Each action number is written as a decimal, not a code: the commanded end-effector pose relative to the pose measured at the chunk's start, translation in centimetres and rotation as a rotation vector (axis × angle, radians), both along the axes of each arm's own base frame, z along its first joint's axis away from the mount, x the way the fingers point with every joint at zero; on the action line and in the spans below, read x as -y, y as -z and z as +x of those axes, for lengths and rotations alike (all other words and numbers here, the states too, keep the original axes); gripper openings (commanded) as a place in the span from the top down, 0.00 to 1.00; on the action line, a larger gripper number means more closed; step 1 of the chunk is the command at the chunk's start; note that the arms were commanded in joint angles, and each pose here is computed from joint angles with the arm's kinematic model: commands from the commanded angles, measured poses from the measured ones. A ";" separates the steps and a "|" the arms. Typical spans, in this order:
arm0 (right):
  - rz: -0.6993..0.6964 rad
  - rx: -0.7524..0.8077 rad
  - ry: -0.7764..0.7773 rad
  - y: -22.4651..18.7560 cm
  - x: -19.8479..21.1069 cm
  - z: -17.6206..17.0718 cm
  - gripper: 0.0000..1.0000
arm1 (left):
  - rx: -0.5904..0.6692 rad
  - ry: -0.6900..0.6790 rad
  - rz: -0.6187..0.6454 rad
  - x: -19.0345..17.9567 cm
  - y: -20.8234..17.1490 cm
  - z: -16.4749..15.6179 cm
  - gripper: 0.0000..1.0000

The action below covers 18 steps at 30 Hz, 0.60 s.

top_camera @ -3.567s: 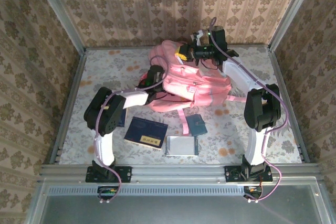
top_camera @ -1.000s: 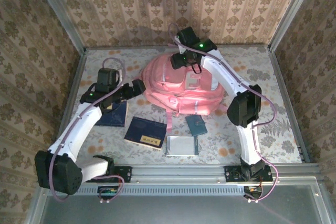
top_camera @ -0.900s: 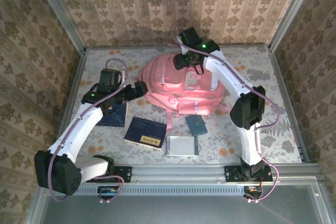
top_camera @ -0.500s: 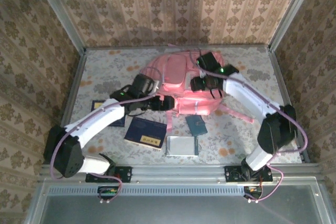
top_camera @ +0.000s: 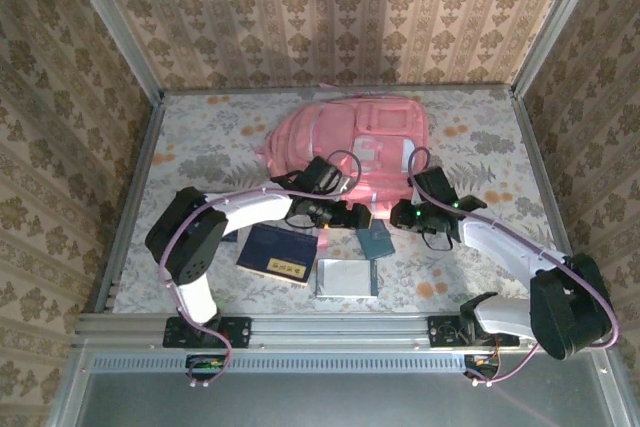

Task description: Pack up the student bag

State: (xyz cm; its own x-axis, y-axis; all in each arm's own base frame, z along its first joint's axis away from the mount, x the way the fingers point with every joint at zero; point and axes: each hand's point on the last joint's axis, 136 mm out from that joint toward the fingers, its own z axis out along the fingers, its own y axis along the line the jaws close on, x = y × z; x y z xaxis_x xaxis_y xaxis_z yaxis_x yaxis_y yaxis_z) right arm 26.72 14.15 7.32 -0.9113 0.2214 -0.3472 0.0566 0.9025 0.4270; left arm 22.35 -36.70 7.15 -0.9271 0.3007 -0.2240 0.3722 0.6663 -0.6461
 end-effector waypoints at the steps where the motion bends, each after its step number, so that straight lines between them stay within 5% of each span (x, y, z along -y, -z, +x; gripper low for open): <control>1: 0.063 -0.007 -0.018 1.2 -1.0 -0.1 0.80 | -0.007 0.035 -0.067 1.5 -1.6 0.2 0.09; 18: 0.026 -0.028 -0.039 3.0 0.0 -3.1 0.86 | -0.095 0.105 -0.007 0.6 0.9 -2.0 0.09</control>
State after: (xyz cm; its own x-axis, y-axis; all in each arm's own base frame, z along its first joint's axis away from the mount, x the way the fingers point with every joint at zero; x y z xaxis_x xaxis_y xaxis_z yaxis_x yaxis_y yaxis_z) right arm 24.40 14.78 4.08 -0.9324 0.2103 -0.2938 0.0464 0.8761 0.4799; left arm 21.26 -37.46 6.03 -0.9222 0.3556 -0.1519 0.3577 0.6355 -0.6842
